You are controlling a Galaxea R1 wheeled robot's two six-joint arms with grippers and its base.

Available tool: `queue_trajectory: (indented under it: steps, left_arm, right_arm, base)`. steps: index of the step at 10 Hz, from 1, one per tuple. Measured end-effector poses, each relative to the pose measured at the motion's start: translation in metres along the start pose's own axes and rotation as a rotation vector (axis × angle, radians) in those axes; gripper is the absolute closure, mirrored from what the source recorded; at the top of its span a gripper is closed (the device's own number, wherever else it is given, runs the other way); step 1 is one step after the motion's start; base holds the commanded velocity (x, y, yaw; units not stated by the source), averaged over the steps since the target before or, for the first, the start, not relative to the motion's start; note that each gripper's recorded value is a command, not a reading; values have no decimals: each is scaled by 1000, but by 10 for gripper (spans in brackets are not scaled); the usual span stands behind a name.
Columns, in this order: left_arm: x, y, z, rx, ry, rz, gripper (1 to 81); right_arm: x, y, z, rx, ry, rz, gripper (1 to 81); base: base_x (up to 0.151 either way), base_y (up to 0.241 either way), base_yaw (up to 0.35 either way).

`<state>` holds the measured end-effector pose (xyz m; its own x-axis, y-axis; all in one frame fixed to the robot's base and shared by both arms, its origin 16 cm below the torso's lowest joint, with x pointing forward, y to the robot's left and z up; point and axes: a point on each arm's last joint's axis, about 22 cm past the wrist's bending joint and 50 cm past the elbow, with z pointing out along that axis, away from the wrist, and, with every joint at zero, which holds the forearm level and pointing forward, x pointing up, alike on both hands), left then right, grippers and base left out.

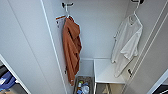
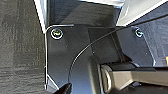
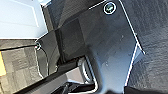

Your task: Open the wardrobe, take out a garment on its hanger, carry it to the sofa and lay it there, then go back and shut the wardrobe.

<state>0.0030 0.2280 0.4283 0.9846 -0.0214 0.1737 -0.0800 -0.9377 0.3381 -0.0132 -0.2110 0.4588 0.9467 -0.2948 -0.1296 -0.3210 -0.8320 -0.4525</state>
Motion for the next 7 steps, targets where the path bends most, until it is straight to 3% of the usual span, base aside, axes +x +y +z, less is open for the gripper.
queue_trajectory:
  steps: [3, 7]
  left_arm:
    - [-7, 1, 3, 19, -20, 3, 10]
    - [-1, 21, 13, 6, -28, 3, 10]
  right_arm:
    - [-20, 5, 17, -42, -12, -98, 10]
    - [-29, -5, 41, -85, -8, -198, 10]
  base:
    - [0, 0, 0]
    - [-73, 0, 0]
